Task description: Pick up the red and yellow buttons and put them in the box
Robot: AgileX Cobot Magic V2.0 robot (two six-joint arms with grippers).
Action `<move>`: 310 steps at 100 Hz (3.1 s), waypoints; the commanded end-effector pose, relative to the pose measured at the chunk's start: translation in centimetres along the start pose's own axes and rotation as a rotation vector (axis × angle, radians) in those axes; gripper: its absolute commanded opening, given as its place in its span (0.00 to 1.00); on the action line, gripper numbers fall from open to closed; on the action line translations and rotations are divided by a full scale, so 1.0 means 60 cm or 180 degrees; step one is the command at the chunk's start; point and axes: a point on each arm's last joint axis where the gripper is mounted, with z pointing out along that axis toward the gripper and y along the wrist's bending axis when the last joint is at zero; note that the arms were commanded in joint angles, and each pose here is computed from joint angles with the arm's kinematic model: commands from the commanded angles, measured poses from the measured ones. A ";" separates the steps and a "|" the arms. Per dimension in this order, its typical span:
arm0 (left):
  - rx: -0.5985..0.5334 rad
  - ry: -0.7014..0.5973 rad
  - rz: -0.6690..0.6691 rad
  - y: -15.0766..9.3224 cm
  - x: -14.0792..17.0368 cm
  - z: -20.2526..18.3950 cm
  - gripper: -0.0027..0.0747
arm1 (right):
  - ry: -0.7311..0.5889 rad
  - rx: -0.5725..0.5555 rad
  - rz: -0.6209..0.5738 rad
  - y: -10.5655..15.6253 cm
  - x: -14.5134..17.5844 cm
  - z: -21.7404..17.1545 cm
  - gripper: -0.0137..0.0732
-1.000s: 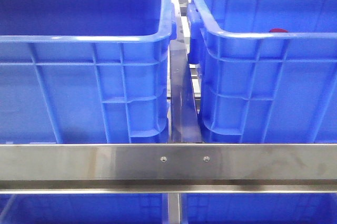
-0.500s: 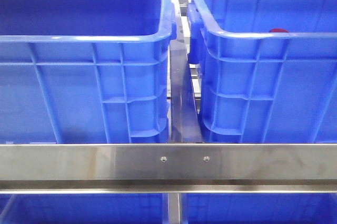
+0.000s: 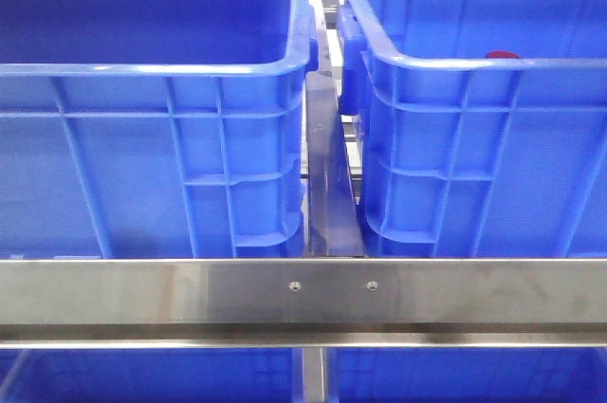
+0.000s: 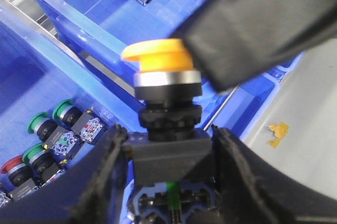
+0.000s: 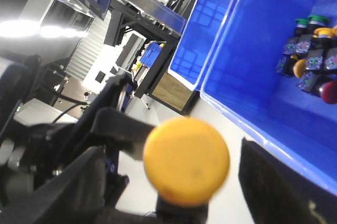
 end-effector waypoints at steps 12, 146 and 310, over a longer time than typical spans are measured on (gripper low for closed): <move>0.0041 -0.0390 -0.0007 0.001 -0.025 -0.031 0.01 | -0.0269 -0.0434 0.0072 0.034 -0.033 0.014 0.74; -0.1235 -0.0639 -0.0781 0.114 0.039 -0.139 0.70 | -0.0772 -0.0125 -0.0338 0.008 -0.083 -0.055 0.40; -0.1790 -0.0829 -0.1332 0.112 0.273 -0.239 0.01 | -0.1811 0.3379 -0.1721 -0.039 -0.139 -0.175 0.40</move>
